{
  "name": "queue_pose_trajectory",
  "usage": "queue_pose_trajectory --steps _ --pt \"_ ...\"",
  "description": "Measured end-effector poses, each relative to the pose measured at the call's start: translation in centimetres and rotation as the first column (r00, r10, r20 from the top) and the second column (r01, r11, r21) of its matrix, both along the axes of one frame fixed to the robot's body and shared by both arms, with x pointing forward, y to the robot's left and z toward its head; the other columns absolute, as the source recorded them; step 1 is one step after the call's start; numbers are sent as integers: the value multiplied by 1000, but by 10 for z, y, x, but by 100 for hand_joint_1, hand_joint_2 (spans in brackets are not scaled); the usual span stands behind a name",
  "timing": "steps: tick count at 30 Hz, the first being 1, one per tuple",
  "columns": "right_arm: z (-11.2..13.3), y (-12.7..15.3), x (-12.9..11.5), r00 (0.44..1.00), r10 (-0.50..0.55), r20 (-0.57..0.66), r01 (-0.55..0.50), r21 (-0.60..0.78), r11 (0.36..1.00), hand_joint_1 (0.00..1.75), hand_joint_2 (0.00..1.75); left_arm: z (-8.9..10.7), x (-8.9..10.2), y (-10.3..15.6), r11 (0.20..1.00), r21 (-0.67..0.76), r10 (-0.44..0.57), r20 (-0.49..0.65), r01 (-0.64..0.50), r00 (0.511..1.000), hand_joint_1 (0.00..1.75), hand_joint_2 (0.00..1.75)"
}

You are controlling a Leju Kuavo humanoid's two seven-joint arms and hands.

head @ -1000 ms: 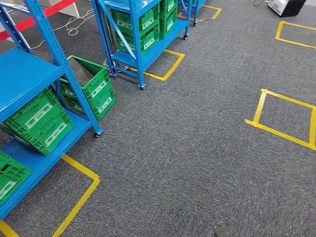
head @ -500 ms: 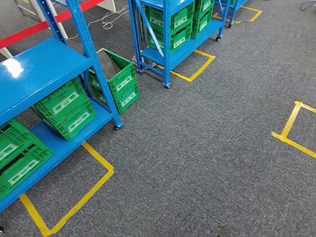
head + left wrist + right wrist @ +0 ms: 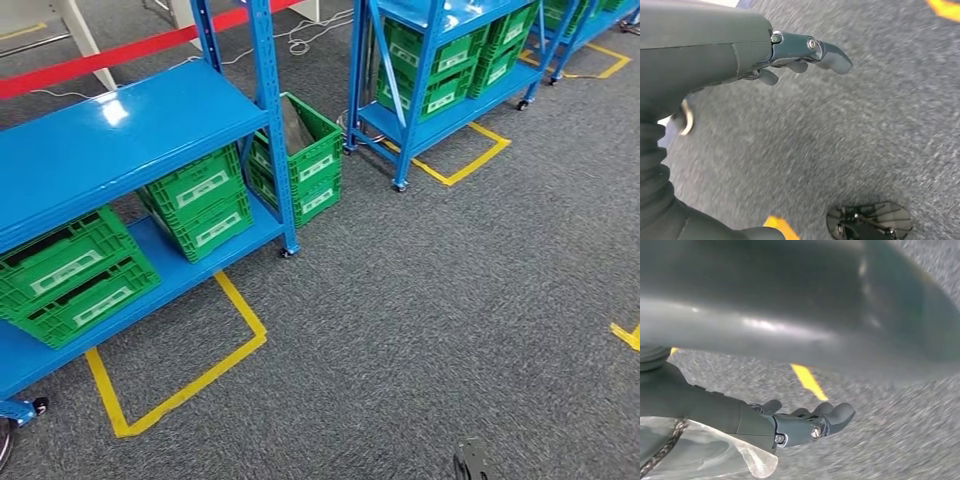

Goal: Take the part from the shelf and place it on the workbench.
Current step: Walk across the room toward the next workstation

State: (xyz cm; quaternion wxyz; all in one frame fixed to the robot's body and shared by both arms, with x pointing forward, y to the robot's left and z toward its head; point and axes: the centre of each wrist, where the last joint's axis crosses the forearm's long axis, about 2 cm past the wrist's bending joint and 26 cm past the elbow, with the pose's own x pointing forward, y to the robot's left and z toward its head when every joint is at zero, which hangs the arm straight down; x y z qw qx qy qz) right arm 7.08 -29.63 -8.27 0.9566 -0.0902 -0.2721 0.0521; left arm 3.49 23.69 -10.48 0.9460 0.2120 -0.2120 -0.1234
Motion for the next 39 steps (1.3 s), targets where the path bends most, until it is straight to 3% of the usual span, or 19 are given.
queue_pose_trajectory --steps 3,7,14,22,39 --pt "-2 5 2 1000 9 -7 -9 21 1000 0 0 0 -3 2 999 -14 35 -36 -35 999 0 0" --pt "-3 13 11 1000 12 5 -12 53 999 0 0 2 -10 7 996 -26 83 -80 -85 993 0 0" --pt "-4 16 27 1000 23 14 -24 80 997 0 0 5 -2 11 990 -30 139 25 -138 990 0 0" --pt "-4 21 38 999 25 23 -27 92 995 0 0 5 3 14 989 -24 149 52 -148 987 0 0" --pt "-9 22 26 999 28 -22 -26 90 996 0 0 5 4 16 987 -20 161 57 -161 985 0 0"
